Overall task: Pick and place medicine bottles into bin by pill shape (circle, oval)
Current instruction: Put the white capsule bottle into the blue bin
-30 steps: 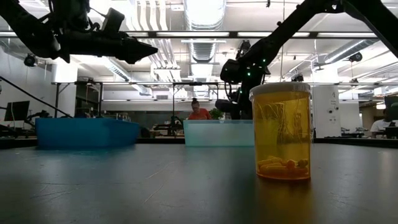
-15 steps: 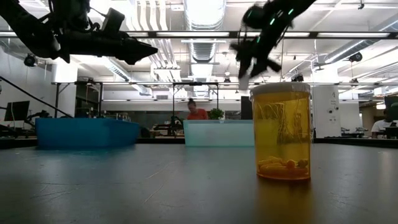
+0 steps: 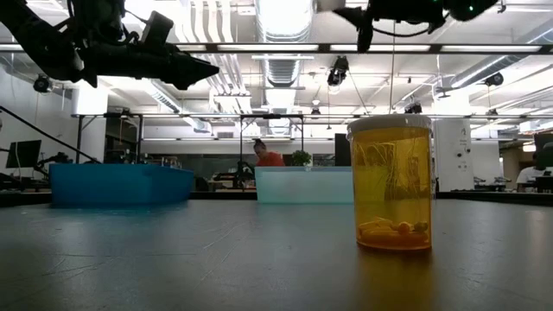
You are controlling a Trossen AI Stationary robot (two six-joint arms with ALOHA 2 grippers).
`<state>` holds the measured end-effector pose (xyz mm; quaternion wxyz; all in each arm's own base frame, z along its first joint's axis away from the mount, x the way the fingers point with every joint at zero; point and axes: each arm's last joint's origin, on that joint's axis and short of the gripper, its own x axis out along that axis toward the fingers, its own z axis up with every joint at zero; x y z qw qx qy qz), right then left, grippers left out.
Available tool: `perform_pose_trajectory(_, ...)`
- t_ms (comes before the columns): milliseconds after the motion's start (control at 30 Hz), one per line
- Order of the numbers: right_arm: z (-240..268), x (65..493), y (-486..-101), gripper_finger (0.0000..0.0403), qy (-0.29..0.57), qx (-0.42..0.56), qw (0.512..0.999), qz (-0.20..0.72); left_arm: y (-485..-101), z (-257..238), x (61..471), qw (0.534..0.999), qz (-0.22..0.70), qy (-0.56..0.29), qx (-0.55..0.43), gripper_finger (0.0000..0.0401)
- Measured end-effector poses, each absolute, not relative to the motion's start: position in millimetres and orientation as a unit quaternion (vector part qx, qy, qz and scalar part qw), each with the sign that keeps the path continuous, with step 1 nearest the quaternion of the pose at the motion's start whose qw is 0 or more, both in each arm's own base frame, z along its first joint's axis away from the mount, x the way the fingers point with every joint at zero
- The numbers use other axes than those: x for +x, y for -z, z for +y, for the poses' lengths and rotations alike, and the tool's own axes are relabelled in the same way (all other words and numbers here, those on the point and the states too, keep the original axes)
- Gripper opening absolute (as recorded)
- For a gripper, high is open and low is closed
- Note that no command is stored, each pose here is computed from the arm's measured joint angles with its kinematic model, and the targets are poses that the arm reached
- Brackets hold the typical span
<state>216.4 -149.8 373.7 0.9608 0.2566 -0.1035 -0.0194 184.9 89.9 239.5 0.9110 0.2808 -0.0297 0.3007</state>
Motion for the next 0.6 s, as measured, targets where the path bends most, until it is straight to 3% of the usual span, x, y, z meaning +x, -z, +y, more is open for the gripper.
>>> perform_pose_trajectory(367, -142, 206, -383, 0.0138, -0.071, 0.218, 0.933, -0.277, -238, 90, 186, 0.912, -0.027, -0.3, 0.278, 0.0215)
perform_pose_trajectory(600, -130, 211, -394, 0.0139, -0.204, 0.129, 0.946, -0.214, -238, 90, 186, 0.912, -0.027, -0.3, 0.278, 0.0215)
